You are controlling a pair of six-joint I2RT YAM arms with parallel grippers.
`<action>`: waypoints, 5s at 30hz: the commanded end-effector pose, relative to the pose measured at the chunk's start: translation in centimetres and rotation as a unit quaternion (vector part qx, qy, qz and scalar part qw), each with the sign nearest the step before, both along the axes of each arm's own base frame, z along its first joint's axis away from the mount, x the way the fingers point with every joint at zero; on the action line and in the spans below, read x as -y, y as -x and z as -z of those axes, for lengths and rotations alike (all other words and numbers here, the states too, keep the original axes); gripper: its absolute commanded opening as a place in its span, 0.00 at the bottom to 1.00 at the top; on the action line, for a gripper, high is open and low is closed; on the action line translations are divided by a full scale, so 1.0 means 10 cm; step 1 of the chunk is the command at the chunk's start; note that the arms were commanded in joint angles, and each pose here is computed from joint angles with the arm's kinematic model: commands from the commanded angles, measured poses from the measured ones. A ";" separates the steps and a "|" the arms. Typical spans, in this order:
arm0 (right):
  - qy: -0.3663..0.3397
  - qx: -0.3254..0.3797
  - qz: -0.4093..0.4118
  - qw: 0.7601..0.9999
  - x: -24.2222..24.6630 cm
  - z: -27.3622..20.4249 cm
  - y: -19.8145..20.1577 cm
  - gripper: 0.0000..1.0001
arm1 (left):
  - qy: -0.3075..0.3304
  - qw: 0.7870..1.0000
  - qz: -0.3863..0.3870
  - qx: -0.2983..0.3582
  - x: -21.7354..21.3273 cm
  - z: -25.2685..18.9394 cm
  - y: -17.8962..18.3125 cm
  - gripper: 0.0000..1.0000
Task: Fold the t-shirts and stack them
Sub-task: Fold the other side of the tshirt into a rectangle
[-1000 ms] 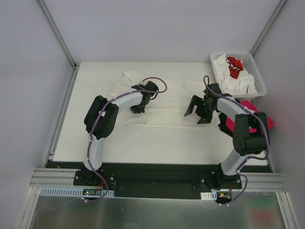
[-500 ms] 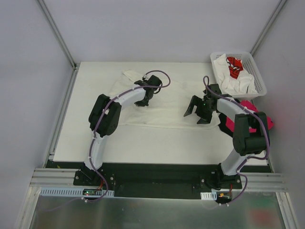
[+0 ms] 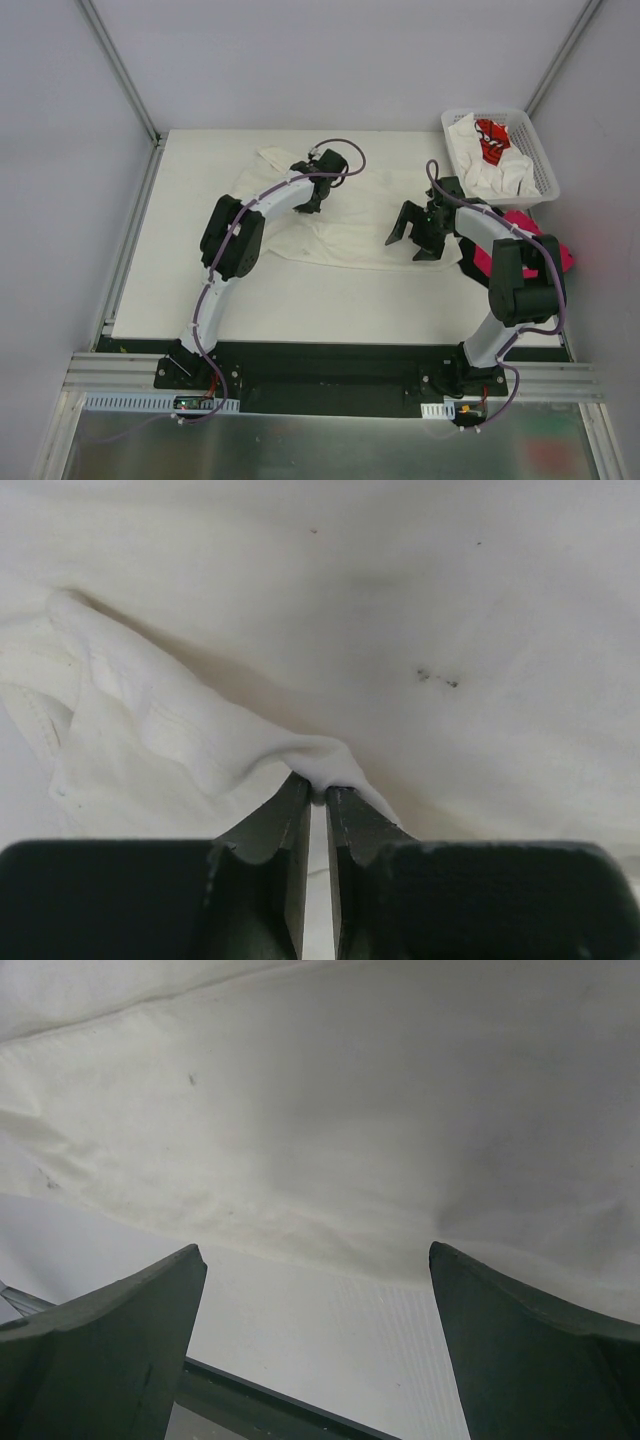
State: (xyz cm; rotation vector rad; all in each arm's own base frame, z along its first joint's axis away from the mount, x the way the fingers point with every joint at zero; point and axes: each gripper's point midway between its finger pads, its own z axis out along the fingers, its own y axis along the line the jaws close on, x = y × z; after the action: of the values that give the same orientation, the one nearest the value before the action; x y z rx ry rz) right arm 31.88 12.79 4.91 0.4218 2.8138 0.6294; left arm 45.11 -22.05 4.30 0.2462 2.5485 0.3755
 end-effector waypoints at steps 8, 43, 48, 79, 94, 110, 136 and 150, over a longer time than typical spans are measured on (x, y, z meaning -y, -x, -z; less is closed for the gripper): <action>-0.001 0.019 0.003 1.000 0.05 -0.13 0.05 0.96 | -0.031 0.999 0.021 0.007 -0.09 -0.12 -0.05 0.44; -0.024 0.031 -0.010 0.999 0.00 -0.18 0.06 0.96 | 0.051 0.992 -0.107 0.032 -0.57 -0.91 0.85 0.45; -0.037 0.034 -0.013 0.999 -0.05 -0.19 0.07 0.96 | 0.044 0.983 -0.173 0.041 -0.94 -1.10 1.29 0.45; -0.060 0.039 -0.008 0.997 -0.08 -0.21 0.13 0.96 | 0.194 0.867 -0.456 0.052 -1.66 -0.36 1.55 0.39; -0.057 0.038 0.000 0.998 0.00 -0.21 0.13 0.97 | 0.219 0.838 -0.498 0.051 -1.74 -0.15 1.54 0.37; -0.055 0.037 0.003 0.998 0.02 -0.19 0.10 0.97 | 0.138 0.877 -0.459 -0.002 -1.99 0.04 1.61 0.40; -0.071 0.067 0.026 0.995 0.16 -0.45 0.05 0.97 | 0.128 0.883 -0.452 0.004 -2.03 0.19 1.53 0.32; -0.068 0.085 0.037 0.993 0.28 -0.60 -0.04 0.96 | 0.123 0.888 -0.443 -0.008 -2.01 0.30 1.46 0.07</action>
State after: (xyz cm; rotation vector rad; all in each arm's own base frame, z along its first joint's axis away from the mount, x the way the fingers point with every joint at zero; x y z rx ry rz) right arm 31.52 9.89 8.92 0.5144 2.6442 0.7782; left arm 30.16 -2.66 1.74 -1.0461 2.5405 0.3311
